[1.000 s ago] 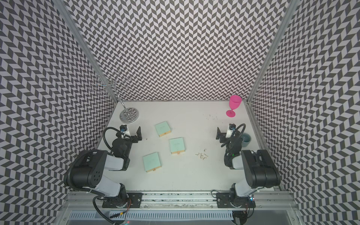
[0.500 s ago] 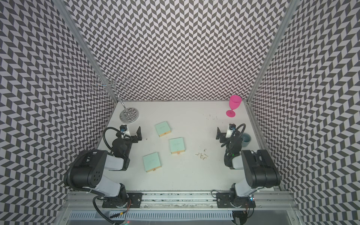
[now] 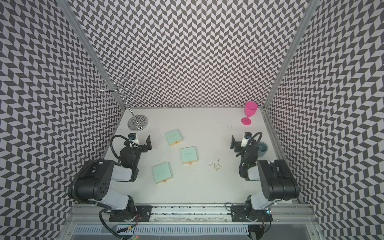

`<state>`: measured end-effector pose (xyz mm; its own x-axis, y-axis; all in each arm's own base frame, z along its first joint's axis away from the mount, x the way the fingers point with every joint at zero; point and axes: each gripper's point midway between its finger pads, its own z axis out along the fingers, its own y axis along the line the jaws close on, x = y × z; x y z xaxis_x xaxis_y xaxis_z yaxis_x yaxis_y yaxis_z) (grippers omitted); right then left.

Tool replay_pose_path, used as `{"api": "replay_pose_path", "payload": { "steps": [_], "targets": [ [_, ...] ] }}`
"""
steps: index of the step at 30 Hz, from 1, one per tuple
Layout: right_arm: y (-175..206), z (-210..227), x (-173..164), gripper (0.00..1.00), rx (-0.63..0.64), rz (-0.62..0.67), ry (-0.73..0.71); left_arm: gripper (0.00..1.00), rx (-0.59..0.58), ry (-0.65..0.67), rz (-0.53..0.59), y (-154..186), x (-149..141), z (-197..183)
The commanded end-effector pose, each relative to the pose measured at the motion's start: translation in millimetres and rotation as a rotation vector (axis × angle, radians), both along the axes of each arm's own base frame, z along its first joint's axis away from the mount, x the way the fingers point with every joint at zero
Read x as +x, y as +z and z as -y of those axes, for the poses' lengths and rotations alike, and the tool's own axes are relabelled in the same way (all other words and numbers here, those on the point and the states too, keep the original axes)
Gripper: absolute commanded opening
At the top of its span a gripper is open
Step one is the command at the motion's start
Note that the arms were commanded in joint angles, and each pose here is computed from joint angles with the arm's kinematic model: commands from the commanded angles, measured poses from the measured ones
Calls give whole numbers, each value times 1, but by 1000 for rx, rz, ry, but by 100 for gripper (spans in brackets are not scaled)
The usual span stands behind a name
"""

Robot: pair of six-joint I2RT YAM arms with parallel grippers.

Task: Place the earrings into the drawer-style jewelry box
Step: Adjust the jewelry box at the center of the board.

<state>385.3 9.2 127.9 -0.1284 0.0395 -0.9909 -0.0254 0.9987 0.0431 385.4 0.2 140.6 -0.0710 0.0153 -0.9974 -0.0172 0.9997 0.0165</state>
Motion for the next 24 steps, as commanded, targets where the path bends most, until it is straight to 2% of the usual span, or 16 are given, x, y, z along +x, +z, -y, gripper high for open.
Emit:
{"api": "replay_pose_path", "payload": {
  "steps": [1,4,7,10,12,14,16,19,21,22,23,24],
  "targets": [
    [23,0,1,100,2,89,1,100,13,-33,24,12,3,8],
    [24,-1,2,94,-1,88,6,100,15,-42,5,20,8,10],
    [31,0,5,93,1,105,-2,100,30,-88,-1,31,9,18],
    [34,-2,13,90,-15,73,14,100,114,-144,-25,46,15,31],
    [37,-2,22,93,-2,20,0,100,211,-181,-78,58,20,41],
    [42,-3,31,99,27,-41,-7,100,264,-221,-124,80,24,47],
    [46,-8,37,100,68,-124,-2,100,302,-243,-149,103,23,49],
    [54,-24,45,99,187,-278,56,100,426,-396,-151,130,8,69],
    [56,-47,43,94,266,-382,144,100,478,-519,-151,142,-6,87],
    [58,-61,39,87,321,-432,197,100,490,-576,-157,147,-13,95],
    [58,-78,32,78,372,-490,281,100,491,-620,-170,150,-18,102],
    [59,-95,25,63,418,-533,354,100,487,-647,-184,152,-21,108]
  ]
}}
